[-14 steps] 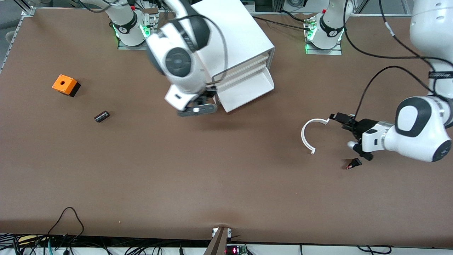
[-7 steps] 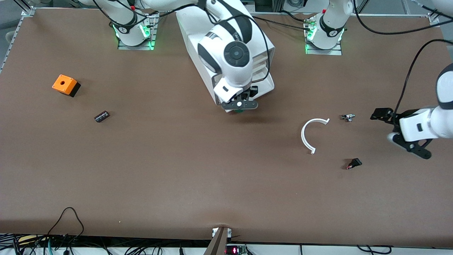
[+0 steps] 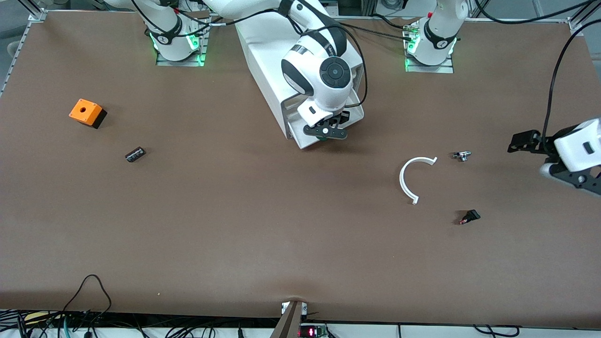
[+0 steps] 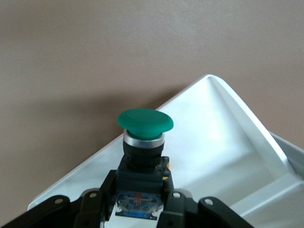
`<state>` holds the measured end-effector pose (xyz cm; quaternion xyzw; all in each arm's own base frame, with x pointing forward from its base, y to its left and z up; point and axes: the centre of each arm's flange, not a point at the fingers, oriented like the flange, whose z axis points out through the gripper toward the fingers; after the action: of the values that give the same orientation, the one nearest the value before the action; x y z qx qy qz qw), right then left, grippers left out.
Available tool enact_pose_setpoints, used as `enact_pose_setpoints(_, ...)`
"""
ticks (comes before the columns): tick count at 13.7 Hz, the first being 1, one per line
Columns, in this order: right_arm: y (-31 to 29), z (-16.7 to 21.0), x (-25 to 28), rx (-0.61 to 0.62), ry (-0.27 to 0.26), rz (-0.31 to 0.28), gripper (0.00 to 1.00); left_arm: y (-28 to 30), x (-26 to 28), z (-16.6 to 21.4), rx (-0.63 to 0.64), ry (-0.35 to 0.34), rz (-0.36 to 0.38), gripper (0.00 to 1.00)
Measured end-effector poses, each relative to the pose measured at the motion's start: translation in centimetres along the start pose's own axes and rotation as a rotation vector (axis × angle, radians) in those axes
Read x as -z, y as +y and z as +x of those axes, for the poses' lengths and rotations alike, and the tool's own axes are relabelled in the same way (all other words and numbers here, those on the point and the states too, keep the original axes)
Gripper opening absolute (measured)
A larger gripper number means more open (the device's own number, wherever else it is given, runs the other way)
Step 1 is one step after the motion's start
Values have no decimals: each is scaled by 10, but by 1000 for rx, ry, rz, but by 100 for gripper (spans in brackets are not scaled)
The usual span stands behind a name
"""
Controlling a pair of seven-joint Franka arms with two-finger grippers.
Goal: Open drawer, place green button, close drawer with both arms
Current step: 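Lower the green button into the open drawer with the right gripper, then open the right gripper and draw it back from the drawer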
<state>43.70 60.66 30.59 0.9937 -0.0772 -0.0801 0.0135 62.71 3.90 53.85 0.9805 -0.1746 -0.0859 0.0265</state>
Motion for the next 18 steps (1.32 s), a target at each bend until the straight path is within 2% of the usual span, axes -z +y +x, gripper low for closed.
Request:
enact_pose_setpoints(5, -5, -21, -22, -16, -15, -45, 41, 5, 14, -10, 24, 6, 8, 100)
enact_pose_setpoints(8, -3, -20, -23, -20, -22, -64, 41, 15, 28, -15, 130, 25, 24, 100)
enact_pose_setpoints(12, -2, -21, -24, -17, -22, -74, 42, 62, 58, -39, 257, 57, 70, 100)
enact_pose_setpoints(13, -2, -21, -25, -17, -23, -77, 46, 67, 60, -48, 274, 64, 76, 100)
enact_pose_setpoints(18, -1, -17, -31, -25, -18, -80, 94, 56, 43, -80, 321, 108, 82, 100)
